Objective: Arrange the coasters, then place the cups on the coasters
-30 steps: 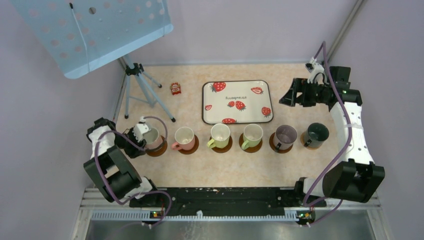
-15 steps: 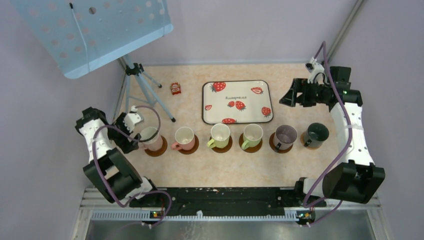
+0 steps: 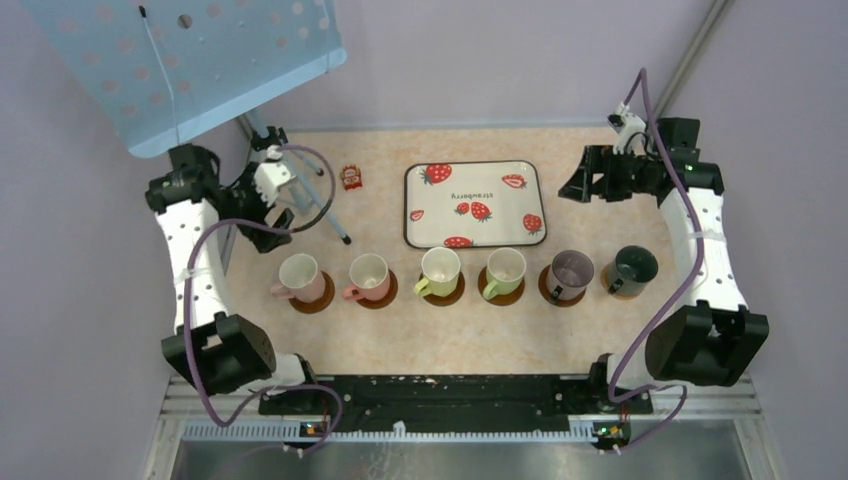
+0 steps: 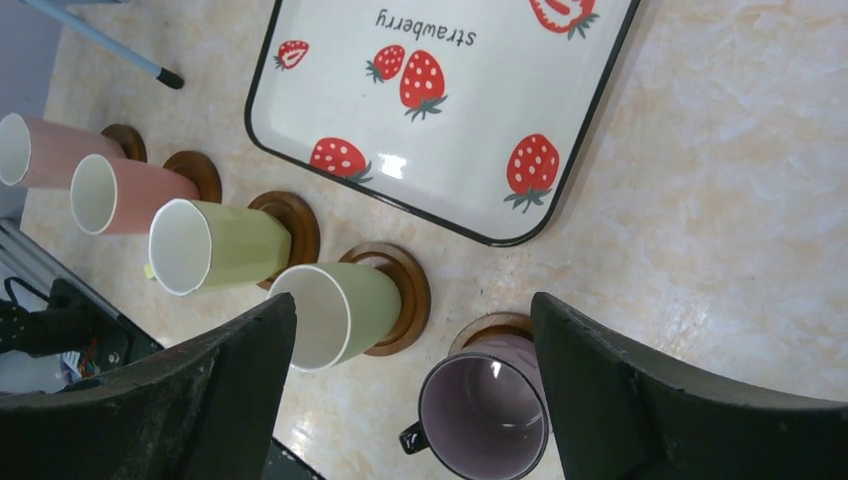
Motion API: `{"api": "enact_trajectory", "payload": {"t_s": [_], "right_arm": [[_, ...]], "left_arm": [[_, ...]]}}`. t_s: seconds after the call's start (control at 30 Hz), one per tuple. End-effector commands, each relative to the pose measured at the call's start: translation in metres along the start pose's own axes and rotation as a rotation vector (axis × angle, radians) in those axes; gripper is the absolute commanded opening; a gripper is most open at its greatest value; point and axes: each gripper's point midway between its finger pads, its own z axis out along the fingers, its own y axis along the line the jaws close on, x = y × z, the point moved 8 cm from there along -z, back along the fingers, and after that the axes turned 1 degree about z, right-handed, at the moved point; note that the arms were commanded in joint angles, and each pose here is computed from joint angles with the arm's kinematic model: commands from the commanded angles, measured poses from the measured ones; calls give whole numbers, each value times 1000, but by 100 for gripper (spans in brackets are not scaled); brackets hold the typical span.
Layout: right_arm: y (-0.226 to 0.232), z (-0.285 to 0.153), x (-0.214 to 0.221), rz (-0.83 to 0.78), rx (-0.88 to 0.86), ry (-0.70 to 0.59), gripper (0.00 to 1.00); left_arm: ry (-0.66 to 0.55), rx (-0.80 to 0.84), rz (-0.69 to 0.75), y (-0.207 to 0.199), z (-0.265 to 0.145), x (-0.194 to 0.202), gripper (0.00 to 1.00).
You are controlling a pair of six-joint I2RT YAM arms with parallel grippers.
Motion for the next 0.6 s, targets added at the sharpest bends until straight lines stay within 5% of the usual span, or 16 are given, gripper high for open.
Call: {"api": "enact_trajectory", "payload": {"t_s": [0.0, 0.3, 0.57], "right_arm": [[6, -6, -21, -83, -1, -43, 86], [8, 1, -38, -164, 53, 13, 86], [19, 31, -23, -226, 36, 141, 87]], "left_arm": [[-53, 47, -171, -11, 19, -56, 99], [-92, 55, -142, -36, 91, -157, 99], [-43, -22, -276, -52, 146, -179, 99]]}}
